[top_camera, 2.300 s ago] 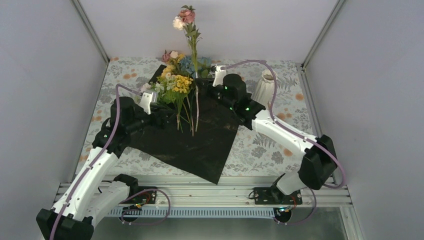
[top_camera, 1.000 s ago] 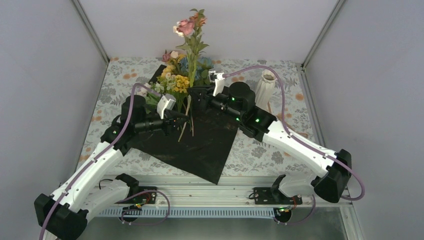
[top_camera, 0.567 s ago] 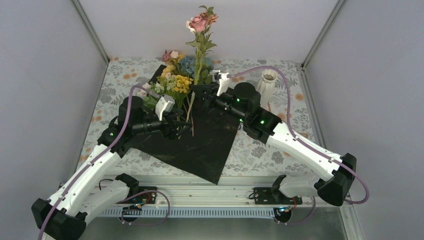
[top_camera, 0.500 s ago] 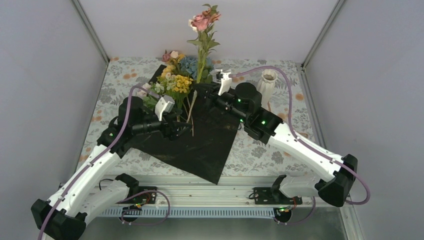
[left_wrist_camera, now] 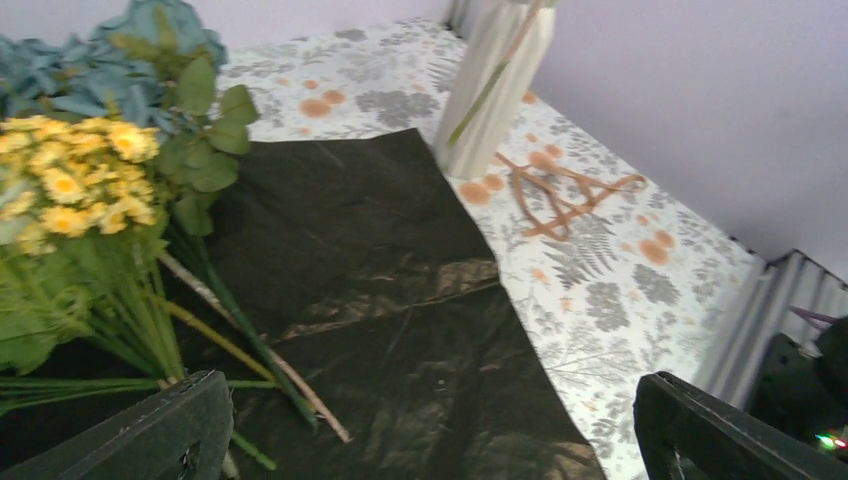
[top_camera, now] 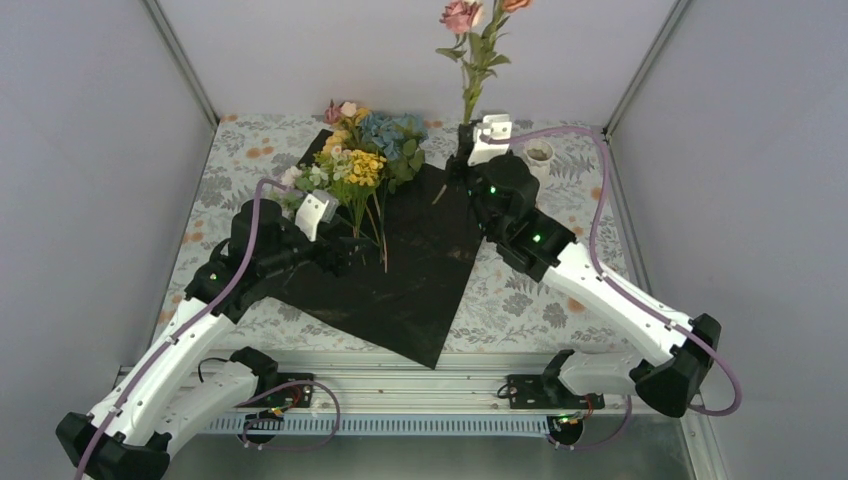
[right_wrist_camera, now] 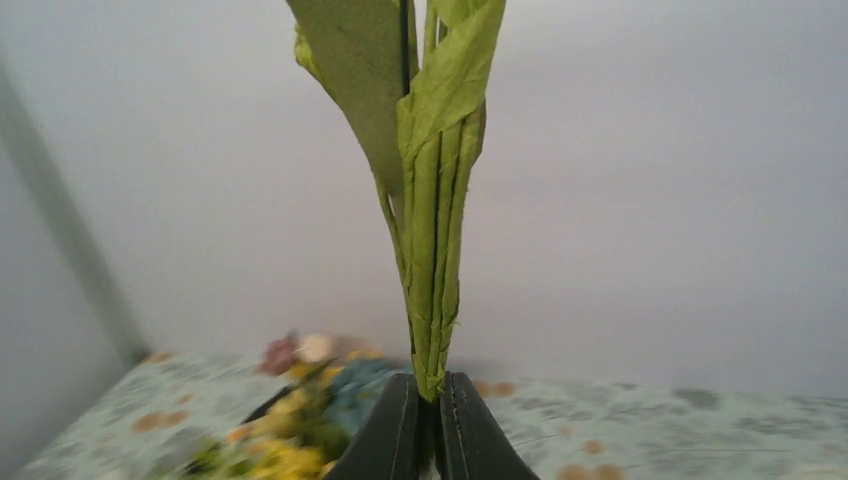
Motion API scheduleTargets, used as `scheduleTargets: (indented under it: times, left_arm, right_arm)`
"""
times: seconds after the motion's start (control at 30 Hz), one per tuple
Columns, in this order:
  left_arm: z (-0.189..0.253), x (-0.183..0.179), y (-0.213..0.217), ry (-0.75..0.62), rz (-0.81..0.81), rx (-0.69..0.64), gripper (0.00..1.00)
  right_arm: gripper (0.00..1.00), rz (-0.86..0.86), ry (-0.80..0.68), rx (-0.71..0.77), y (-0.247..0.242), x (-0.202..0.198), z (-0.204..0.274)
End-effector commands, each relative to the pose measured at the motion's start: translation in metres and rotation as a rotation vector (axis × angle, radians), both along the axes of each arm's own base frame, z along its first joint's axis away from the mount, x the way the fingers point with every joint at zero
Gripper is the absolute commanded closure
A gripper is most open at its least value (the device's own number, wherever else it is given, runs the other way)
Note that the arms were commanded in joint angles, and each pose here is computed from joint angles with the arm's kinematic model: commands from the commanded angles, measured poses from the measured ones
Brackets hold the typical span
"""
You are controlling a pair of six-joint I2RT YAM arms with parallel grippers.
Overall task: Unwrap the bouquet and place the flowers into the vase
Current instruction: Insert the fake flower into the vase.
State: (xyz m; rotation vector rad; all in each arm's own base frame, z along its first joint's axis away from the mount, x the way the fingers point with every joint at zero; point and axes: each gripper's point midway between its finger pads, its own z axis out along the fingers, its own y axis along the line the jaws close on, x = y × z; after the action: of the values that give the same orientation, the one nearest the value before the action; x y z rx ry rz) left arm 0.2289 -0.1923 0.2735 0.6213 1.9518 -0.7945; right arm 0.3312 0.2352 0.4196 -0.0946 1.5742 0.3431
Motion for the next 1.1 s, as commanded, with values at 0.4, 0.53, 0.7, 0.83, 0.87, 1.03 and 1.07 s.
scheduleTargets:
  times: [0.4,0.53,0.7,0.83,0.87,1.03,1.07]
  left_arm:
    - [0.000,0.015,0.025,-0.038,0.163,0.073,0.00]
    - [0.003,0.013,0.026,-0.049,0.166,0.067,0.00]
    - [0.006,0.012,0.026,-0.055,0.161,0.061,0.00]
    - [0.006,0.011,0.026,-0.057,0.160,0.059,0.00]
    - [0.006,0.011,0.026,-0.056,0.160,0.060,0.00]
    - [0.005,0.011,0.025,-0.056,0.157,0.060,0.00]
    - [0.005,0.012,0.025,-0.054,0.157,0.061,0.00]
  right_arm:
    - [0.96,-0.500,-0.229,-0.102,-0.140,0.058,0.097]
    - [0.96,-0.549,-0.250,-0.103,-0.167,0.067,0.100]
    - [0.96,-0.540,-0.248,-0.118,-0.183,0.082,0.091]
    - [0.96,-0.537,-0.219,-0.128,-0.193,0.094,0.073]
    - [0.96,-0.533,-0.204,-0.133,-0.194,0.097,0.066]
    - [0.96,-0.505,-0.148,-0.152,-0.191,0.106,0.038]
    - [0.96,-0.507,-0.139,-0.158,-0.192,0.107,0.033]
